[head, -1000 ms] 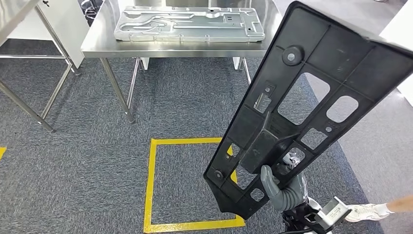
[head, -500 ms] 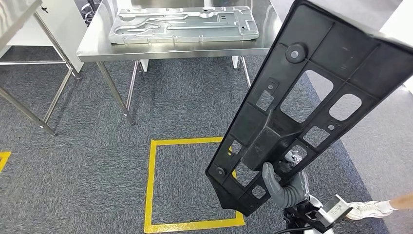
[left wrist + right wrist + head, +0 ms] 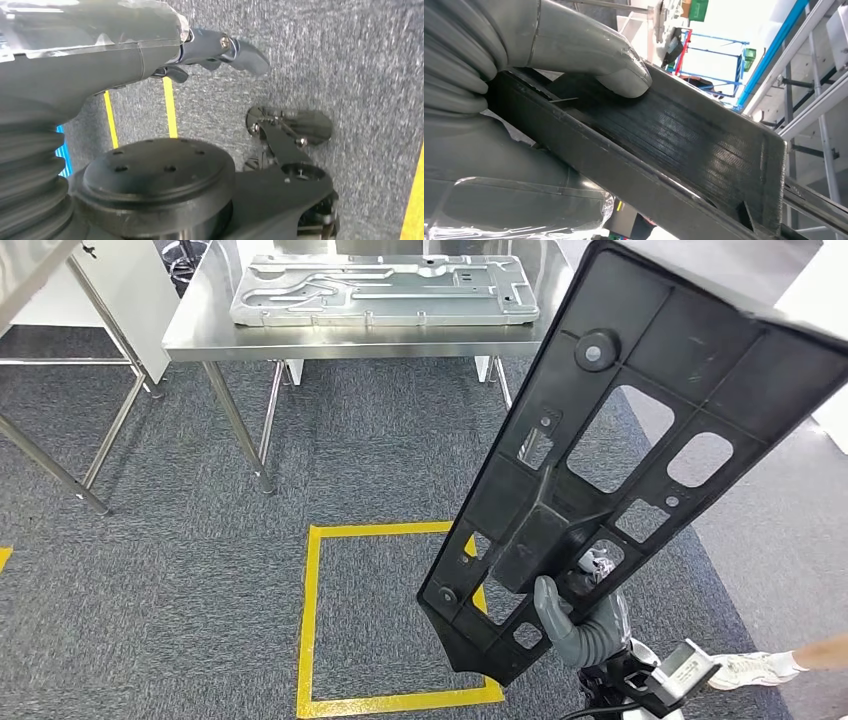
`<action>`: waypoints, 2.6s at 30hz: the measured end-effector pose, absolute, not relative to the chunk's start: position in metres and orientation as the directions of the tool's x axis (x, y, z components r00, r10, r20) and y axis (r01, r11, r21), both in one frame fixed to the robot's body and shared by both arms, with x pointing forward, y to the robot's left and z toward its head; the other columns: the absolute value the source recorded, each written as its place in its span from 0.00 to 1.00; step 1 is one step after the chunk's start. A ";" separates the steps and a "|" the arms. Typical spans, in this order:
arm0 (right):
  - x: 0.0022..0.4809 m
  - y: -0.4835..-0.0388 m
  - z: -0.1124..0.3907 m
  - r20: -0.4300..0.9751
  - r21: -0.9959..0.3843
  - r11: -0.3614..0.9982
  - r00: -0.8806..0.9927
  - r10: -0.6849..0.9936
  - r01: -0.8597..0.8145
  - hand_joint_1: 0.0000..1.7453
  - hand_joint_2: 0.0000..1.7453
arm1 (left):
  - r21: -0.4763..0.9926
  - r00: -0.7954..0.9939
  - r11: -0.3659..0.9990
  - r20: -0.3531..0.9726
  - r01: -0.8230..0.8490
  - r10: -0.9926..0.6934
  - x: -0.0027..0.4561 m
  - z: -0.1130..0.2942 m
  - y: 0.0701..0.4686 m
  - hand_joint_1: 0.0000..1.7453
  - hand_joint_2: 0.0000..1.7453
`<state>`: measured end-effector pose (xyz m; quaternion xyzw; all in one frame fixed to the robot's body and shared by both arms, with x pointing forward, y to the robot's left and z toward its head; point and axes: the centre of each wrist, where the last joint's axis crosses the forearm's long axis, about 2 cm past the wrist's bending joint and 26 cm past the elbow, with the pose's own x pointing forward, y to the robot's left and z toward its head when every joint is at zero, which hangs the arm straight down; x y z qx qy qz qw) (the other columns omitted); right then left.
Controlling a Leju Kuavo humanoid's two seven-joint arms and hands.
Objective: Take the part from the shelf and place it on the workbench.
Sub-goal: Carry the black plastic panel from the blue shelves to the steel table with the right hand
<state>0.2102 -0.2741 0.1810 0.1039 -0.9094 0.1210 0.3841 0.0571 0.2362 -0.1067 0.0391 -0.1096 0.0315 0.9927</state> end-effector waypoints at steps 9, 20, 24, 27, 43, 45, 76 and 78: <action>0.211 -0.274 0.181 0.724 -0.141 0.949 -0.683 -0.095 -0.282 1.00 1.00 | 0.070 0.975 0.995 0.216 -0.072 0.056 0.057 -0.107 0.236 0.00 1.00; 0.210 -0.274 0.182 0.724 -0.145 0.949 -0.684 -0.092 -0.281 1.00 1.00 | 0.068 0.975 0.995 0.214 -0.071 0.055 0.056 -0.107 0.236 0.00 1.00; 0.210 -0.274 0.182 0.725 -0.147 0.948 -0.683 -0.090 -0.281 1.00 1.00 | 0.068 0.975 0.995 0.214 -0.072 0.056 0.057 -0.107 0.236 0.00 1.00; 0.210 -0.274 0.183 0.723 -0.149 0.948 -0.685 -0.089 -0.280 1.00 1.00 | 0.064 0.975 0.995 0.213 -0.072 0.057 0.056 -0.107 0.235 0.00 1.00; 0.208 -0.275 0.182 0.726 -0.153 0.948 -0.682 -0.084 -0.280 1.00 1.00 | 0.053 0.976 0.996 0.207 -0.076 0.063 0.057 -0.106 0.232 0.00 1.00; 0.208 -0.275 0.182 0.727 -0.155 0.948 -0.682 -0.081 -0.279 1.00 1.00 | 0.053 0.976 0.996 0.206 -0.075 0.063 0.057 -0.106 0.232 0.00 1.00; 0.209 -0.277 0.184 0.717 -0.176 0.950 -0.695 -0.058 -0.260 1.00 1.00 | 0.027 0.973 0.996 0.217 -0.083 0.076 0.058 -0.106 0.230 0.00 1.00; 0.209 -0.277 0.184 0.717 -0.176 0.949 -0.695 -0.058 -0.260 1.00 1.00 | 0.028 0.974 0.996 0.215 -0.084 0.076 0.057 -0.106 0.230 0.00 1.00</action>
